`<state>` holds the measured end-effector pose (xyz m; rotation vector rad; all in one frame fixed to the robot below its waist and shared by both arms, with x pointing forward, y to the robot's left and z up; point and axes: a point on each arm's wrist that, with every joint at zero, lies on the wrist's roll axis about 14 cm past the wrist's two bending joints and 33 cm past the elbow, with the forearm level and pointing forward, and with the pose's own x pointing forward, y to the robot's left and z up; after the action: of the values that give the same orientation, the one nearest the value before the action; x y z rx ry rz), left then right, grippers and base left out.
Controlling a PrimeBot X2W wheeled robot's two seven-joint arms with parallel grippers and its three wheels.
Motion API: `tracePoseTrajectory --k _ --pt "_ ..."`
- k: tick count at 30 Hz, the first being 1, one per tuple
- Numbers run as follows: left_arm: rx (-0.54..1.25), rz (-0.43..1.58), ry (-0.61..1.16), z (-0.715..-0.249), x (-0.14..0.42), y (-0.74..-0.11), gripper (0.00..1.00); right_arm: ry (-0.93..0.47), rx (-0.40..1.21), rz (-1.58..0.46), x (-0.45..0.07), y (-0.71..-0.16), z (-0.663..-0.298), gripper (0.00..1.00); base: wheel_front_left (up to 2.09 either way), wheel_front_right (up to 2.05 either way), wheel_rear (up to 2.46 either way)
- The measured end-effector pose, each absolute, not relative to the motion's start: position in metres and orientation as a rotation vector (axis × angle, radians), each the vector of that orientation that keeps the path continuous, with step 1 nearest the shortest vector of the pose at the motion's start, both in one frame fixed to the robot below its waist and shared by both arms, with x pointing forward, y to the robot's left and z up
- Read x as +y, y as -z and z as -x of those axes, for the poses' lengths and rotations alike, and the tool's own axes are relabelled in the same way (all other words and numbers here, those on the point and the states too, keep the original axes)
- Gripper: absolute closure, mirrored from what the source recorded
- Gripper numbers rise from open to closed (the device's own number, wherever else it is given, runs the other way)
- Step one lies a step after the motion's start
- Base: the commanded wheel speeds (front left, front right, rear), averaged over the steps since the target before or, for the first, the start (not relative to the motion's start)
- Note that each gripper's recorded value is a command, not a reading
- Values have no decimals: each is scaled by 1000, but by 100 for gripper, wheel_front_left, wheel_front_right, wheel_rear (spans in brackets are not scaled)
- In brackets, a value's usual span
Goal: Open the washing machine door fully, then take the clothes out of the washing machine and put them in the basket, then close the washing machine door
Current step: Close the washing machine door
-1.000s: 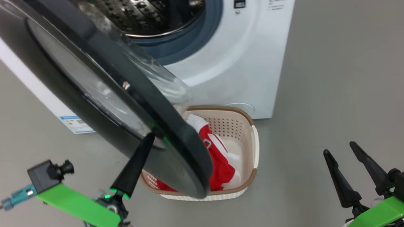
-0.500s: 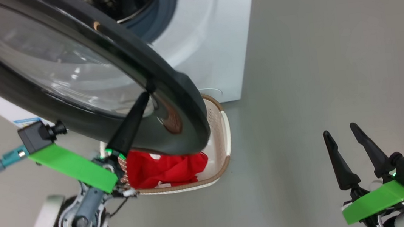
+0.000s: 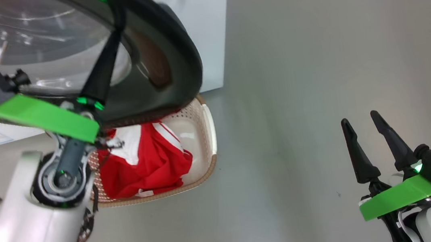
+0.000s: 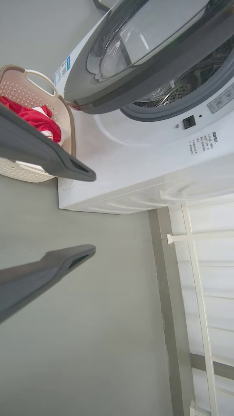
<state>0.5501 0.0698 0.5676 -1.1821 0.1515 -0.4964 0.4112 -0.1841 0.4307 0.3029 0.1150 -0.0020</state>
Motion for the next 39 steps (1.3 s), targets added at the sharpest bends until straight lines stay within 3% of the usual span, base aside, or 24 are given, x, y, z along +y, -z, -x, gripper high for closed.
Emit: tracePoseTrajectory --k 8,16,39 --pt "139 1181 469 -580 63 -561 100 45 138 -296 -197 -421 -409 0 0 0 0" --pt "128 1169 463 -577 61 -563 100 46 113 -297 -198 -429 -413 0 0 0 0" --pt "141 1193 150 -462 134 -496 100 -69 99 -288 -169 -445 -394 0 0 0 0"
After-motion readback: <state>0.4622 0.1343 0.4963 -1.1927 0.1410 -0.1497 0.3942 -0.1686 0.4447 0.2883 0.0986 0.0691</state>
